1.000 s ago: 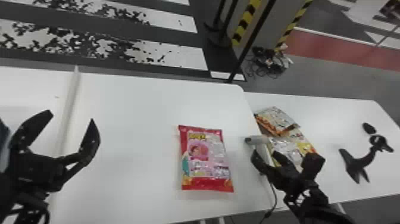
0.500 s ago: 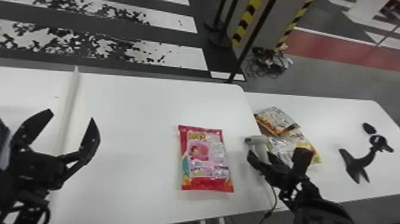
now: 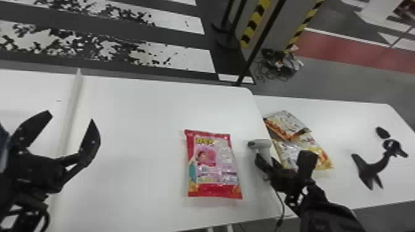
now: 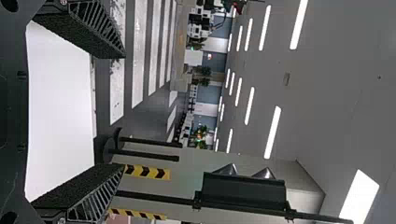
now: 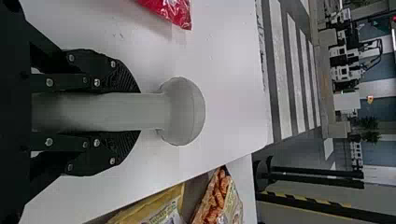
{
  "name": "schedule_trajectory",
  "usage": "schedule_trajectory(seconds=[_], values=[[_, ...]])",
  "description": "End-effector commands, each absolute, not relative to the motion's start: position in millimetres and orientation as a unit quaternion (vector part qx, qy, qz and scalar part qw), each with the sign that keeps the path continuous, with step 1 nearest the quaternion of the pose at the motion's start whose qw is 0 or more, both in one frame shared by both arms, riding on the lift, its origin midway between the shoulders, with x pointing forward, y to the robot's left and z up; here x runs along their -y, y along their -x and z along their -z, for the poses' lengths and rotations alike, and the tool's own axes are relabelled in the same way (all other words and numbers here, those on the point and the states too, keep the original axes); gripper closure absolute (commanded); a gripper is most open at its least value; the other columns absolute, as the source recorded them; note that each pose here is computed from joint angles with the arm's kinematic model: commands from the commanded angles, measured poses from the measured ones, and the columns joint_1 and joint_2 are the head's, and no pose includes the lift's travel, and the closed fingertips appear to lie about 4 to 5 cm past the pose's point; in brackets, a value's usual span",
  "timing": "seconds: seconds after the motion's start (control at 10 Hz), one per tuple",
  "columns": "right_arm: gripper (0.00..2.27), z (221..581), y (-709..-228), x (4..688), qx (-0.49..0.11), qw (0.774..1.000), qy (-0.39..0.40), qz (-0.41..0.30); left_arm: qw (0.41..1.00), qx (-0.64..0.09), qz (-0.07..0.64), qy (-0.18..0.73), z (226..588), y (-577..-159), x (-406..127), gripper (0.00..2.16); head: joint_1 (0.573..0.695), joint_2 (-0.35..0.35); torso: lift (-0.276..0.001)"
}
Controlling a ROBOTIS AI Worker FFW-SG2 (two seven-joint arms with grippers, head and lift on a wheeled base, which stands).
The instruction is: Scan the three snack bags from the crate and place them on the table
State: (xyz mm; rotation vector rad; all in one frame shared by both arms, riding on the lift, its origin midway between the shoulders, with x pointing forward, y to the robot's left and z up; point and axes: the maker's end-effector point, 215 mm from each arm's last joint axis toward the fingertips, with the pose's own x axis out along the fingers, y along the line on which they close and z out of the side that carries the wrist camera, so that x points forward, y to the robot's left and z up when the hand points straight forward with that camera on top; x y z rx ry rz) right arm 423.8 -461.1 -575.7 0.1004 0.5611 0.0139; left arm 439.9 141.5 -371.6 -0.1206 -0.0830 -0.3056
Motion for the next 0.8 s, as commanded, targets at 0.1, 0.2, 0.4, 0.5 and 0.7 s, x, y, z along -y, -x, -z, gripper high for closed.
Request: schedule_trajectory(seconds=[0.1, 0.2, 0.4, 0.5, 0.7], values=[[2.17, 550.7, -419.2, 444.2, -0.251, 0.967, -0.047, -0.008, 0.986, 0.044, 0.148, 0.062, 369.5, -441.4, -146.5, 0.04, 0.695, -0.350, -0.062], [2.17, 535.5, -412.3, 434.8, -0.239, 0.970, -0.050, -0.004, 0.986, 0.044, 0.148, 0.062, 368.7, -441.5, -147.1, 0.04, 0.695, -0.350, -0.062], [2.19, 498.5, -388.2, 418.7, -0.194, 0.979, -0.065, 0.011, 0.986, 0.049, 0.148, 0.066, 363.5, -444.6, -145.6, 0.04, 0.695, -0.350, -0.062], [2.19, 489.6, -376.0, 405.6, -0.183, 0.979, -0.089, 0.009, 0.985, 0.054, 0.148, 0.069, 357.9, -446.3, -146.5, 0.04, 0.695, -0.350, -0.062], [2.19, 491.5, -355.2, 370.0, -0.200, 0.972, -0.123, -0.008, 0.985, 0.047, 0.144, 0.077, 354.0, -447.2, -145.9, 0.04, 0.695, -0.346, -0.062]])
